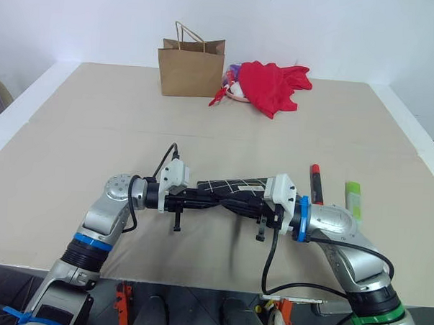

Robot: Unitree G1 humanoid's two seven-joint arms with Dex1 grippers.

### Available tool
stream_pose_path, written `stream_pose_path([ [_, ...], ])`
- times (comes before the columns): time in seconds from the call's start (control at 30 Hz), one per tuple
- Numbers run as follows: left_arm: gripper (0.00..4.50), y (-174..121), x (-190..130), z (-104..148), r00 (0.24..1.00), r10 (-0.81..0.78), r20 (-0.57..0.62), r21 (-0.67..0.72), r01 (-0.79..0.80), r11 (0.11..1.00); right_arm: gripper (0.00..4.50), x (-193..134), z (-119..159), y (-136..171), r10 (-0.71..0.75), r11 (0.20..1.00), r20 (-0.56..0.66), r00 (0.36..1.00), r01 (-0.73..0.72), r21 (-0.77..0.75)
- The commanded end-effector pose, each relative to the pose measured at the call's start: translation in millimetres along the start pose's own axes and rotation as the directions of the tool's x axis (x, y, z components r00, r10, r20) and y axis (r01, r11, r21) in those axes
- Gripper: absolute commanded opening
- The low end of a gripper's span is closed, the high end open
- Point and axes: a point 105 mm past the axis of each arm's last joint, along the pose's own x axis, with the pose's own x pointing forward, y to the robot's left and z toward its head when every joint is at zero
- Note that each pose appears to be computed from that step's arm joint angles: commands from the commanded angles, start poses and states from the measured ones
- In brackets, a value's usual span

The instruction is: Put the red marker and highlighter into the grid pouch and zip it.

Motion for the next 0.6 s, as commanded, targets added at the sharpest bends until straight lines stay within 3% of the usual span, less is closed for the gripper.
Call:
stream_pose_path([
  [0.03,0.0,-1.4,1.7,21.5,0.998,-0.014,0.066,0.063,0.01,0.998,0.04,5.4,10.7,1.4,0.009,1.0,0.047,0.999,-0.009,0.014],
  [0.6,0.0,-1.8,5.7,17.0,0.998,-0.023,0.057,0.07,0.019,0.997,0.04,25.6,29.3,8.7,0.041,0.997,0.121,0.992,-0.048,0.056],
])
